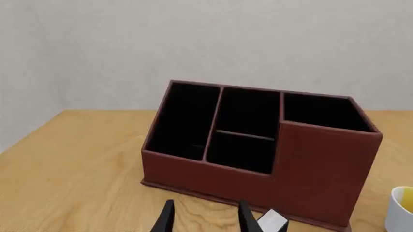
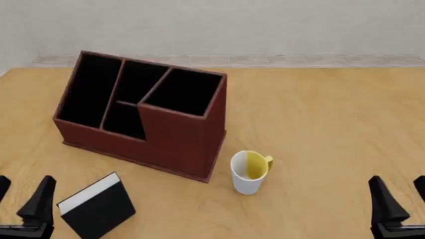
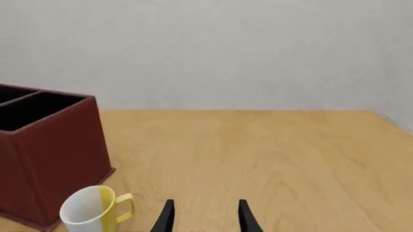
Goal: Pick up the book and place it in the right compartment of the caddy.
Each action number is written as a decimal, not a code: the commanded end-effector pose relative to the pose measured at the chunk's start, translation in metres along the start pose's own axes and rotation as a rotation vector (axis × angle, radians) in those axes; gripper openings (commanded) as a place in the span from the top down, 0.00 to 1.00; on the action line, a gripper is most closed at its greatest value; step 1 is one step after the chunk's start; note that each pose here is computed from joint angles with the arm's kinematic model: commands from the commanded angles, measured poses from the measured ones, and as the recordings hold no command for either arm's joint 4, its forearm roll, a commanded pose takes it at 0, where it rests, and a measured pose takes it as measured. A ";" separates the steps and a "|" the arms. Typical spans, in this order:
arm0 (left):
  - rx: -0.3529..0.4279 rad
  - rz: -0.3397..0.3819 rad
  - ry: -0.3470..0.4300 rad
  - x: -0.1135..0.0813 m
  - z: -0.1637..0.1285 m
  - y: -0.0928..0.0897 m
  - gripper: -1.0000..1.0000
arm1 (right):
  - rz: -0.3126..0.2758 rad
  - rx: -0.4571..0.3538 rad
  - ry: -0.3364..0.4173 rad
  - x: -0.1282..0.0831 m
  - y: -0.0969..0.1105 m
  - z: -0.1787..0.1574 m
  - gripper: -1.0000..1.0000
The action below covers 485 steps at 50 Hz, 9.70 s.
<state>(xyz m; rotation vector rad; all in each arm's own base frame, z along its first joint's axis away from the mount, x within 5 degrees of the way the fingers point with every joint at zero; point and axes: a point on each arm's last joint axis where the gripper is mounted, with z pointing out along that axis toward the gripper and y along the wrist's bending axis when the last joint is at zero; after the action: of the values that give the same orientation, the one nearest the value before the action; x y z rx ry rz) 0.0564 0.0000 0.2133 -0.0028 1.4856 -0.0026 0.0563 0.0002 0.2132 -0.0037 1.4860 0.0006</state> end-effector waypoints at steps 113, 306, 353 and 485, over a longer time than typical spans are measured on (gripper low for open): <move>0.230 0.271 0.733 -0.006 0.009 -0.010 0.00 | -0.018 -0.204 0.018 0.001 0.011 -0.001 0.00; 0.644 0.372 0.451 -0.261 0.168 -0.132 1.00 | -0.002 -0.516 -0.001 -0.033 0.024 -0.012 0.00; 0.628 0.363 0.497 -0.203 0.249 -0.181 1.00 | -0.021 -0.480 0.035 -0.019 0.024 -0.009 0.00; 0.566 0.295 0.615 -0.080 0.266 -0.180 1.00 | -0.039 -0.493 0.073 0.001 0.028 -0.004 0.00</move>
<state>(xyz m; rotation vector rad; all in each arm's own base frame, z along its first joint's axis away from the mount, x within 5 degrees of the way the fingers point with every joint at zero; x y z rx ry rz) 0.3143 -0.1801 0.3170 0.7256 2.0569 -0.2070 0.0516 0.0277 0.2130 -0.4342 1.5239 0.3373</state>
